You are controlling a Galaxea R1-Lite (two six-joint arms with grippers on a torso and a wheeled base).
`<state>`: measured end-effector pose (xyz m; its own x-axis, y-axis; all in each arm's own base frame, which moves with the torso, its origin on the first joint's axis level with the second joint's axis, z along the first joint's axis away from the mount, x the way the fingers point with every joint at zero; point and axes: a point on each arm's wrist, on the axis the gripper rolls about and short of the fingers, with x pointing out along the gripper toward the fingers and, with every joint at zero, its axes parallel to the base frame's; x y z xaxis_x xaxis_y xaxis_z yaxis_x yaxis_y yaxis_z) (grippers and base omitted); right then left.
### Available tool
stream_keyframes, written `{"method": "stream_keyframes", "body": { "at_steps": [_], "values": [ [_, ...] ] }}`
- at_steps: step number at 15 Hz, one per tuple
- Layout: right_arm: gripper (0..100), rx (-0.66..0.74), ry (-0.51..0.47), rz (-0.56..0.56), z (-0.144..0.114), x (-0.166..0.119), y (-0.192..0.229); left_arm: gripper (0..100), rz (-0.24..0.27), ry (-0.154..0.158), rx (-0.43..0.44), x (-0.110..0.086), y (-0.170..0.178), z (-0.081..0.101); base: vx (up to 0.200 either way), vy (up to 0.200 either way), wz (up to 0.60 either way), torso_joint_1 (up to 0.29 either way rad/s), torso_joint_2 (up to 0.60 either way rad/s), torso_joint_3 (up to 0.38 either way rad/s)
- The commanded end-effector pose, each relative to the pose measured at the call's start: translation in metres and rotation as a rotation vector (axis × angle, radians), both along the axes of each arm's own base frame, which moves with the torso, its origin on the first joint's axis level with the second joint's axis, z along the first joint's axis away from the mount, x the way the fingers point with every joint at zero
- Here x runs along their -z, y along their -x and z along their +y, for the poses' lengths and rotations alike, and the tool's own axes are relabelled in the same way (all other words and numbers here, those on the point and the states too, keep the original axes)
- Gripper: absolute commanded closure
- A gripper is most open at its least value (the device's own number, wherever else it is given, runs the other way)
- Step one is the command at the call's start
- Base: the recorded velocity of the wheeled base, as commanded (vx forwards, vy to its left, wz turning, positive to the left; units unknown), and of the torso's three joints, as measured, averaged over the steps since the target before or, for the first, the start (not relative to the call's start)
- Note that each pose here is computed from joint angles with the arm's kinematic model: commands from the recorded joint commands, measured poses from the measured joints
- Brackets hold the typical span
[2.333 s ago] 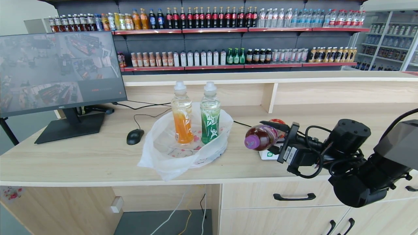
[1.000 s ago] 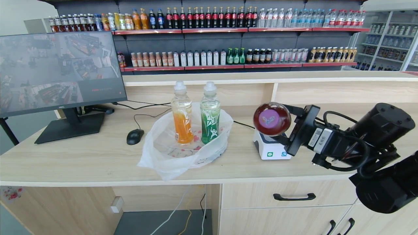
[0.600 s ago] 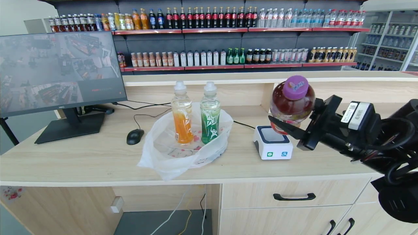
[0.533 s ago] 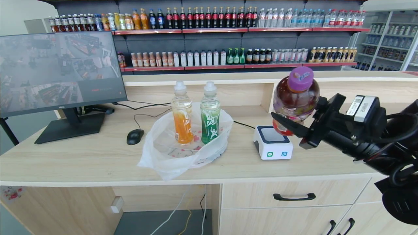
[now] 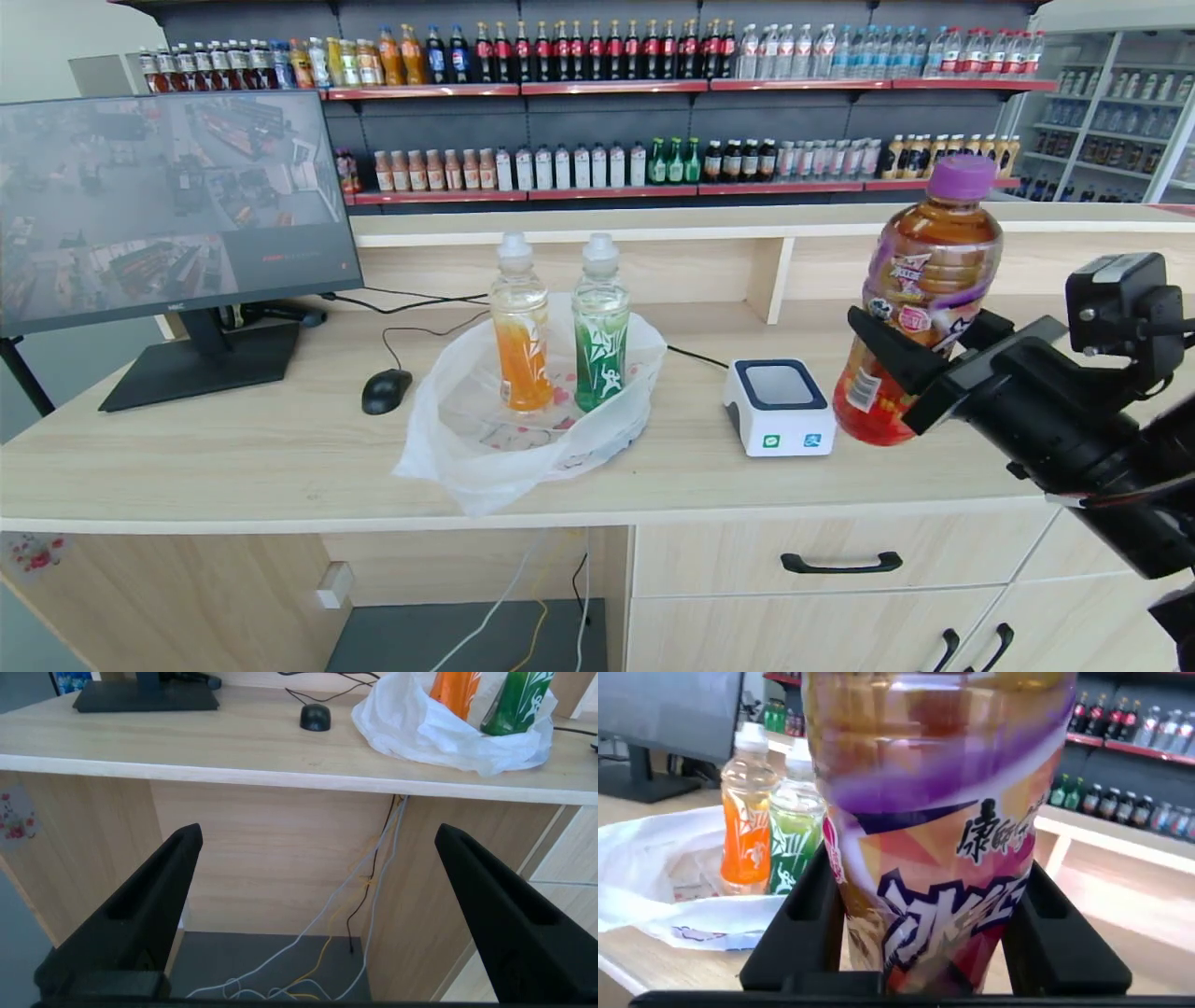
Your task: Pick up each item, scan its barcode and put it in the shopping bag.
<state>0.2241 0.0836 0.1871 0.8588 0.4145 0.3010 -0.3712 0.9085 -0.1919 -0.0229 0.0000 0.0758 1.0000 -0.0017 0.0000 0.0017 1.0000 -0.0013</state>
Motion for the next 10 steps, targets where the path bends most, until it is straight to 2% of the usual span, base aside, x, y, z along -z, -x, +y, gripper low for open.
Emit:
{"method": "stream_keyframes", "body": {
  "at_steps": [1,2,7,10],
  "values": [
    [100,-0.001,-0.013,0.063,0.0044,0.0116,0.0116,0,0.0,0.0,0.0,0.0001,0.0,0.0,0.0,0.0,0.0,0.0,0.0,0.0],
    [100,0.027,-0.049,0.076,0.0055,0.0113,0.0118,0,0.0,0.002,0.0,0.0001,0.0,0.0,0.0,0.0,0.0,0.0,0.0,0.0],
    [100,0.03,-0.048,0.083,0.0046,0.0126,0.0138,0,0.0,0.0,0.0,0.0001,0.0,0.0,0.0,0.0,0.0,0.0,0.0,0.0],
    [100,0.03,-0.048,0.083,0.0048,0.0126,0.0134,0,0.0,0.0,0.0,0.0001,0.0,0.0,0.0,0.2,0.0,-0.001,0.01,0.001]
  ]
}}
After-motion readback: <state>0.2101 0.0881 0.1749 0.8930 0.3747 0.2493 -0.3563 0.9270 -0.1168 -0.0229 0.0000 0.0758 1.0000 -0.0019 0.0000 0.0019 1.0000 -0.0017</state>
